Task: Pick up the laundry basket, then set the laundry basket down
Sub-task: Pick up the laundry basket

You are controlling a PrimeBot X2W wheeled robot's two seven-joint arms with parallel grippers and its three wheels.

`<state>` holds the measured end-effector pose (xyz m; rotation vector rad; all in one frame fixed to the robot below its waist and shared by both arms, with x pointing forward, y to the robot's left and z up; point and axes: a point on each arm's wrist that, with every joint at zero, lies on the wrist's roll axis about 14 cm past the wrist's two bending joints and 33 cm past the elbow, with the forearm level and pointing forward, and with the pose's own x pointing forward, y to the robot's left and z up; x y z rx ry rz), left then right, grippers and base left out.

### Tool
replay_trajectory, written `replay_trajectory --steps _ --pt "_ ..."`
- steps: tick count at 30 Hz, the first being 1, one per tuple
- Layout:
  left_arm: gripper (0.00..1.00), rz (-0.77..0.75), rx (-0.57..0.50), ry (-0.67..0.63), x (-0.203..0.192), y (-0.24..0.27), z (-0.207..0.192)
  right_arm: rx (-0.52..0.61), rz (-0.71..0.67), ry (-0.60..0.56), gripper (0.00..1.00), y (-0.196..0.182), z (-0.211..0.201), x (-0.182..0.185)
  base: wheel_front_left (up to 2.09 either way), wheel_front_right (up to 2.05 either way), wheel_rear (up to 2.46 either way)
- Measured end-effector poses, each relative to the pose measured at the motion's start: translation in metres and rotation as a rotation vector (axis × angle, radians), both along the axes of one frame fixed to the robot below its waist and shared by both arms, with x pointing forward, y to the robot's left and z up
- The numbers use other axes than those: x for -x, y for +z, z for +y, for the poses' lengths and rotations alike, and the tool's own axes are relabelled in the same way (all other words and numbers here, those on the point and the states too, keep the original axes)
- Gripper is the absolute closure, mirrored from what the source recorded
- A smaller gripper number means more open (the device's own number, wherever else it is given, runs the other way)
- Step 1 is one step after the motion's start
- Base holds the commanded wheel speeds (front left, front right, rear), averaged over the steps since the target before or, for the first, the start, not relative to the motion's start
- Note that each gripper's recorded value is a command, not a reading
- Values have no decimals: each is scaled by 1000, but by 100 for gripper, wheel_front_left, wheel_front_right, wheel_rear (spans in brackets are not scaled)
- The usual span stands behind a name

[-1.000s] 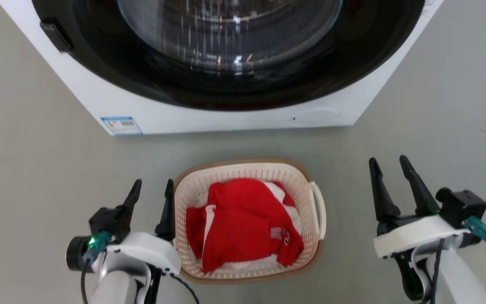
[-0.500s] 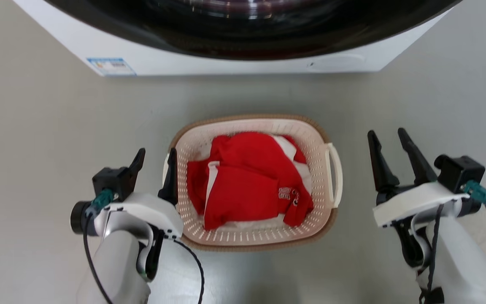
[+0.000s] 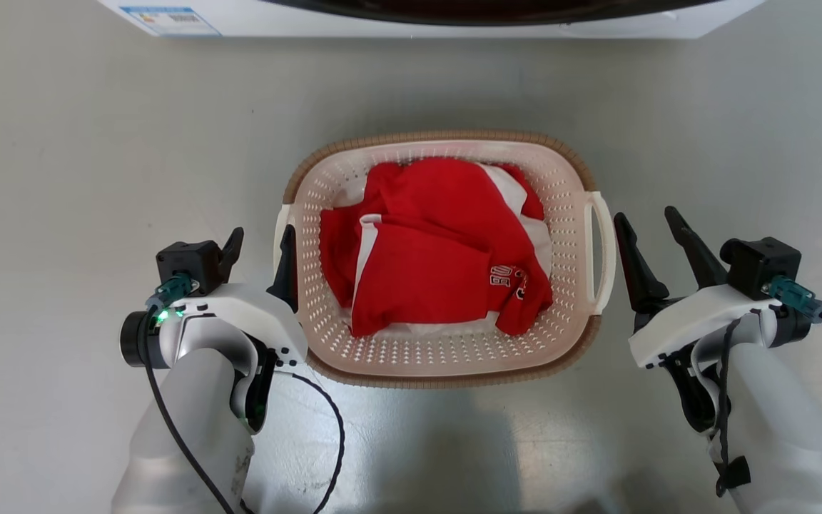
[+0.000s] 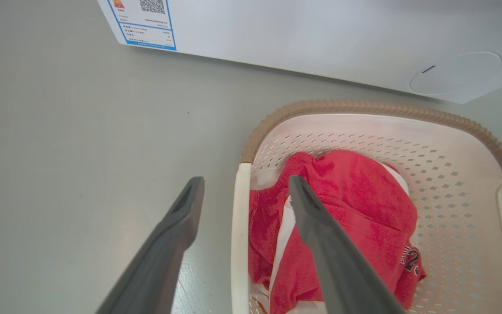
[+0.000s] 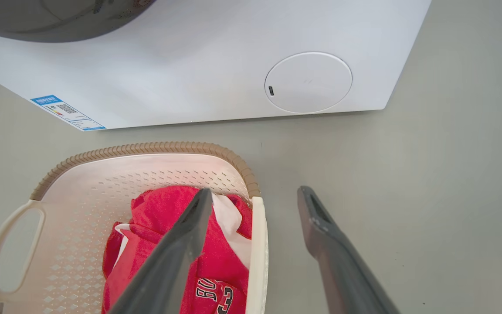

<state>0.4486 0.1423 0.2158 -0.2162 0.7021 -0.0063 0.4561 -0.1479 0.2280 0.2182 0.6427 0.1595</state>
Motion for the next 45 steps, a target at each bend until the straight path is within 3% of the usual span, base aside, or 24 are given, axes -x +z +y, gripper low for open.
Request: replay_trajectory --steps 16,27,28,29,30,31,32,33,45 --pt "0 165 29 -8 14 -60 -8 -5 179 98 0 -71 23 15 0 0 0" --pt "0 234 57 -14 20 -86 -14 -16 238 122 0 -99 29 19 0 0 0" --pt "0 235 59 -16 20 -87 -15 -14 238 125 3 -100 29 18 0 0 0" --pt "0 237 58 -20 21 -88 -16 -14 237 127 28 -100 29 16 0 0 0" --pt "0 238 59 -22 21 -88 -16 -13 237 130 40 -101 29 15 0 0 0" --pt "10 239 61 -22 20 -88 -17 -12 237 136 69 -102 30 14 0 0 0" --pt "44 237 63 -22 19 -88 -17 -15 234 140 93 -101 32 13 0 0 0" --pt "99 237 63 -22 19 -88 -17 -15 234 140 100 -101 32 13 0 0 0" --pt "100 225 68 -24 15 -78 -20 -27 221 139 100 -89 34 10 0 0 0"
